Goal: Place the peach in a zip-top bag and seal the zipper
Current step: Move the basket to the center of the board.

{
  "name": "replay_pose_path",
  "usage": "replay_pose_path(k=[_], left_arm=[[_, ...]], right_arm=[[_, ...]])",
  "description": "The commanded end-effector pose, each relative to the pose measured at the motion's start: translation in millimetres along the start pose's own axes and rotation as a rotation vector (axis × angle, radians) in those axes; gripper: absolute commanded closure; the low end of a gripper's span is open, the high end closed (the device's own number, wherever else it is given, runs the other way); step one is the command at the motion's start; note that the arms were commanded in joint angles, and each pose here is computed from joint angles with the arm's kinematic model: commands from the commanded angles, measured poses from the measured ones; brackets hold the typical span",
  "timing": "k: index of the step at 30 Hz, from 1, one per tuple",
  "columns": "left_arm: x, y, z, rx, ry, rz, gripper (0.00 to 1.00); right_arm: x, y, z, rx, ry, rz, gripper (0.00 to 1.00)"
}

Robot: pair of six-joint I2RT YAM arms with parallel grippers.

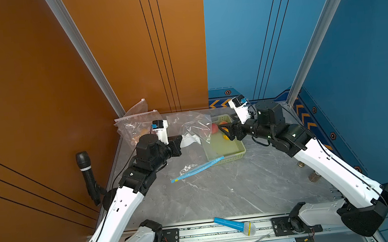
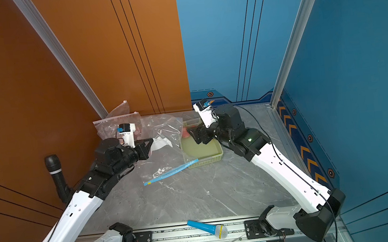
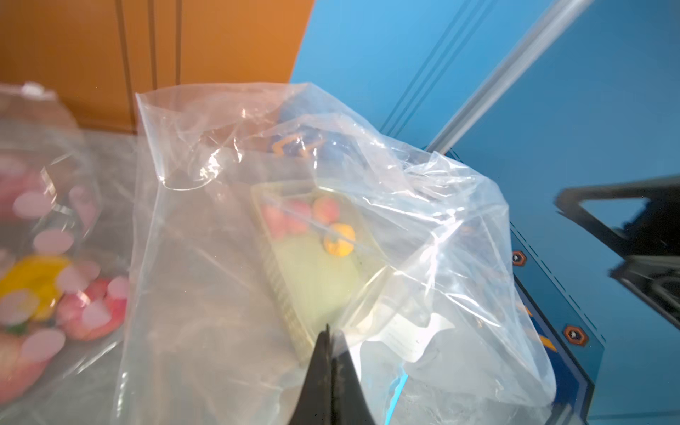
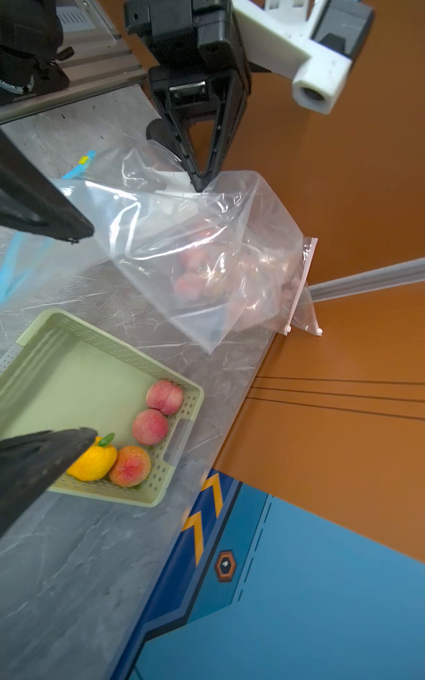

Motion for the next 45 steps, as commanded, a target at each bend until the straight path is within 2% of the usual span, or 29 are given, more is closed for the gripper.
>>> replay_pose_path(k=[1,7,13,16,23,28,41,45], left_arm=[[3,-2,9,0.278,-0.035,-0.054,1.00],[12,-12,34,0.520,-0.004,-0.154,1.00],[13,-25,48,0.748,-0.085,-0.215,1.00],[15,-27,48,0.760,-0.096,-0.212,1.00],[21,-19,40,0.735,-0.144,-0.228,1.00],[22,-15,36,0.756,-0.192,-0.240,1.00],[28,3,18,0.800,-0.335,-0.272,1.00],[29,5,11,0.789,-0.350,-0.266,1.00]], right_arm=[[12,-5,-7,-0.244,-0.023,-0.062,0.16],[-5,-74,-18,-0.548,-0.038,-0.019,0.16],[-16,-133,-5,-0.750,0.002,-0.065,0.16],[-23,-150,2,-0.800,0.004,-0.079,0.17],[-40,-173,17,-0.864,0.040,-0.008,0.25],[-50,-176,24,-0.915,0.115,0.010,0.30],[-85,-174,28,-1.110,0.355,-0.057,0.38],[-90,-176,28,-1.122,0.372,-0.069,0.39]])
Point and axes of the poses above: each gripper's point midway between its finger pads, its own x axis back along the fingers, its own z axis along the line the jaws close on, y = z × x, the point moved 8 cm from there along x, back along the fingers, and after that the axes turned 4 degrees about x, right-handed, at the moved point
